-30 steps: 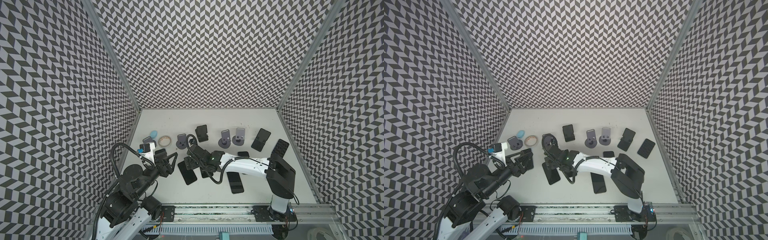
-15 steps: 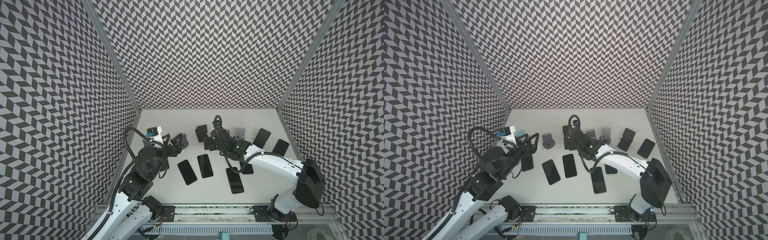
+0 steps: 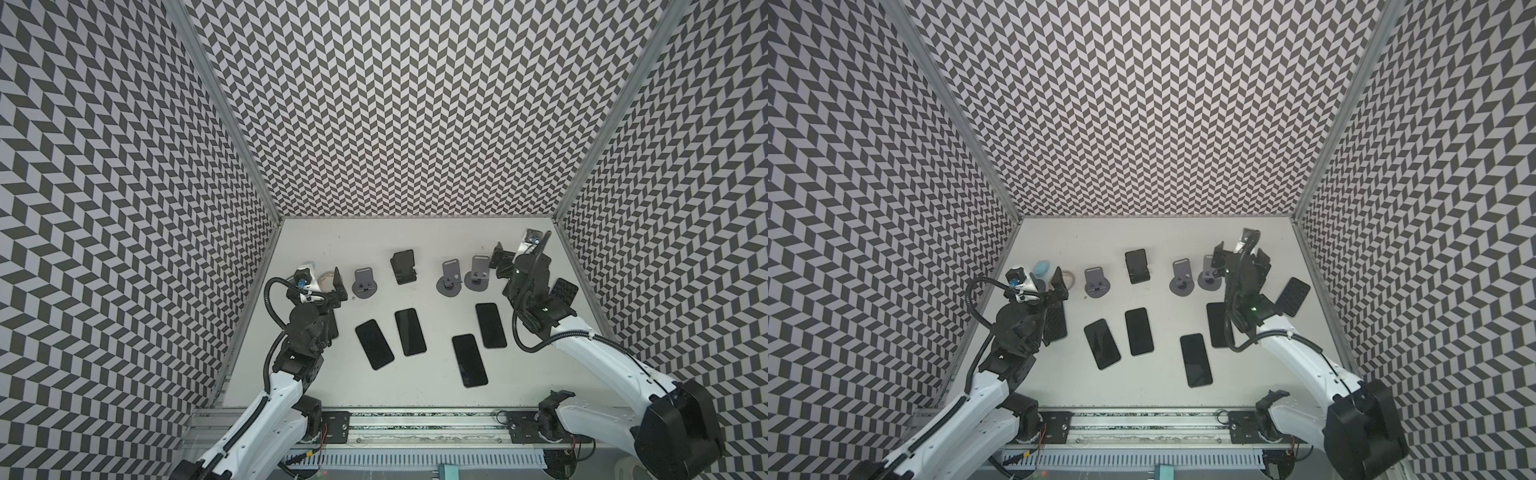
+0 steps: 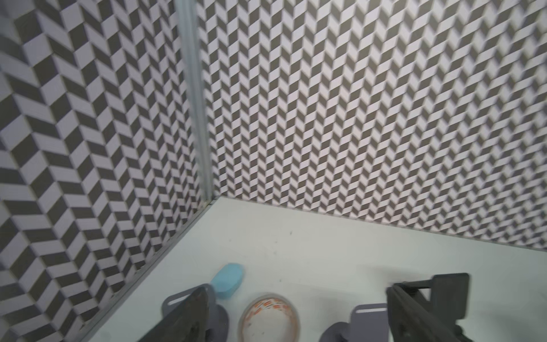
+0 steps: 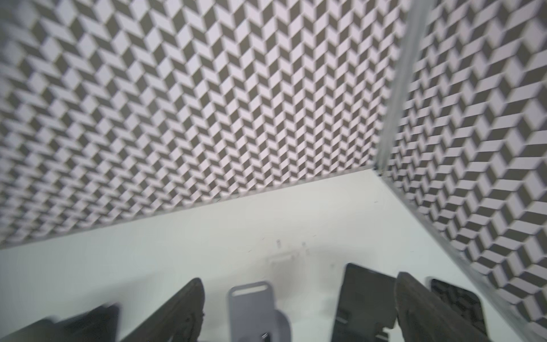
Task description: Remove the phone from the phone stand
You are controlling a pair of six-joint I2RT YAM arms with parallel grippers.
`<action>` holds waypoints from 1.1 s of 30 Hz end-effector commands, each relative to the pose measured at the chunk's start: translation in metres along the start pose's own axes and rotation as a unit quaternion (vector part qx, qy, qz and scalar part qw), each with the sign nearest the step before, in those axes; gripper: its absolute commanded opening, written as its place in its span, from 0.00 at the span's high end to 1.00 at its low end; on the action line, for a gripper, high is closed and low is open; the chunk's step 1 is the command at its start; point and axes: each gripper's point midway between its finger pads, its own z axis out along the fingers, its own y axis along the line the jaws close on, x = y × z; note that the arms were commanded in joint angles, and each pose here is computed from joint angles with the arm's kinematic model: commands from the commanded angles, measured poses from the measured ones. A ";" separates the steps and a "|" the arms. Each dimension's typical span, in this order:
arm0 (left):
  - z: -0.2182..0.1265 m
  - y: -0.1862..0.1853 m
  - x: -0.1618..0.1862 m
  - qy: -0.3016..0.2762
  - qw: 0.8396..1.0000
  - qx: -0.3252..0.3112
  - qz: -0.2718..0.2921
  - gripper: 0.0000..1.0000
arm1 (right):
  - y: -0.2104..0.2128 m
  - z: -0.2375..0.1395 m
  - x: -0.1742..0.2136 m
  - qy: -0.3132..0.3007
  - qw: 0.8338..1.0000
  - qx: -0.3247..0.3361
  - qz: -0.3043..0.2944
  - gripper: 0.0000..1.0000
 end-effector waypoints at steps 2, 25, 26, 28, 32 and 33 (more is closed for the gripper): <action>0.017 0.030 0.001 -0.037 0.998 -0.052 0.004 0.05 | -0.059 0.011 -0.010 -0.075 0.994 0.075 0.008 0.00; 0.022 -0.013 0.064 -0.018 0.984 0.141 0.108 0.00 | 0.002 -0.002 0.085 -0.071 0.982 -0.163 -0.057 0.01; 0.023 -0.017 0.065 -0.018 0.982 0.151 0.109 0.00 | 0.001 -0.005 0.084 -0.085 0.981 -0.165 -0.055 0.01; 0.027 -0.018 0.064 -0.018 0.982 0.153 0.110 0.00 | 0.003 -0.015 0.089 -0.101 0.974 -0.183 -0.085 0.01; 0.034 -0.016 0.063 -0.018 0.984 0.149 0.094 0.00 | -0.007 -0.011 0.096 -0.103 0.976 -0.184 -0.063 0.01; 0.037 -0.015 0.063 -0.014 0.984 0.151 0.091 0.00 | -0.014 -0.012 0.100 -0.106 0.976 -0.184 -0.052 0.01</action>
